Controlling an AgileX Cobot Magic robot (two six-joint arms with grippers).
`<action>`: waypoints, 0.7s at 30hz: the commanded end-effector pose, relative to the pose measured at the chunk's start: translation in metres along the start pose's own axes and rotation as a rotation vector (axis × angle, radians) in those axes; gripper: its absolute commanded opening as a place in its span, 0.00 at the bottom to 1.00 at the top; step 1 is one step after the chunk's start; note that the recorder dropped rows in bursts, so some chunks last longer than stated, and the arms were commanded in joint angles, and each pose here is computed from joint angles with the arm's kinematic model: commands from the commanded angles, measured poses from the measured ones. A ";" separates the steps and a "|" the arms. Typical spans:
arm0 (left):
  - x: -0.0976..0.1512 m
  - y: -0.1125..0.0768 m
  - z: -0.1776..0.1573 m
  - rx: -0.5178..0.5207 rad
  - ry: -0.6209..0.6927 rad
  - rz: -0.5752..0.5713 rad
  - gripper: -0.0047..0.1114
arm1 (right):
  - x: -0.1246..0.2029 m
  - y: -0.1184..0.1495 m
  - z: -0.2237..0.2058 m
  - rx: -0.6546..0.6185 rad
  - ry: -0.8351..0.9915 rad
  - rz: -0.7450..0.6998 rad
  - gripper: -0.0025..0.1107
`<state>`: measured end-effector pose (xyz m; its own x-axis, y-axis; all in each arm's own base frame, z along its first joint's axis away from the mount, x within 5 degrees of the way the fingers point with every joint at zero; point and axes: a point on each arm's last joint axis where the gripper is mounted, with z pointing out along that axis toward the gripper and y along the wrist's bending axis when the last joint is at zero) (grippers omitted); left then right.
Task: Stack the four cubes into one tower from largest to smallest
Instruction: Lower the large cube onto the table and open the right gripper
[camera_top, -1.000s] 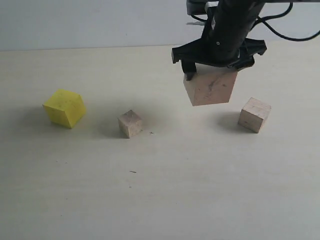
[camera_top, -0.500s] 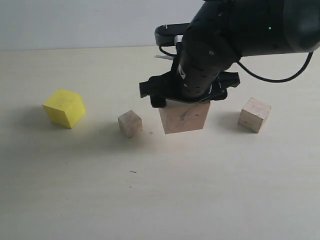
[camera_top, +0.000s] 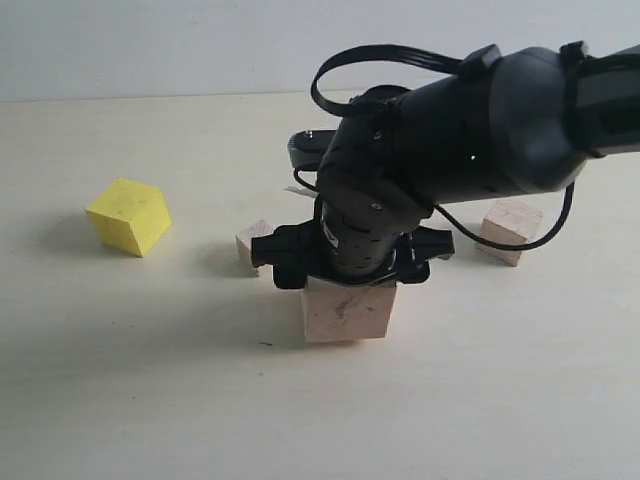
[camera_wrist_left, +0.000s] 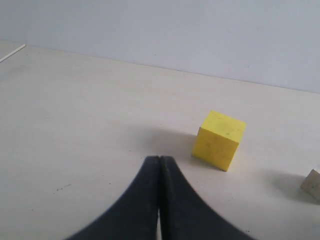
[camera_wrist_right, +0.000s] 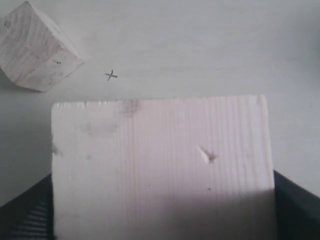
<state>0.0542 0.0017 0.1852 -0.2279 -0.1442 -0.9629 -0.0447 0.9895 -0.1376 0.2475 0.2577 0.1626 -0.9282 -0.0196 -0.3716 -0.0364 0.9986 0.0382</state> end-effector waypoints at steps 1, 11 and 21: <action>0.000 0.000 0.000 0.004 -0.010 -0.001 0.04 | 0.003 0.001 0.010 0.015 0.011 -0.001 0.02; 0.000 0.000 0.000 0.004 -0.010 -0.001 0.04 | 0.009 0.012 0.010 0.034 -0.077 0.033 0.02; 0.000 0.000 0.000 0.004 -0.010 -0.001 0.04 | 0.010 0.013 0.009 0.031 -0.081 0.041 0.02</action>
<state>0.0542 0.0017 0.1852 -0.2279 -0.1442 -0.9629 -0.0447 0.9895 -0.1376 0.2407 0.2710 0.1484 -0.9031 0.0407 -0.4276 0.0296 0.9990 0.0327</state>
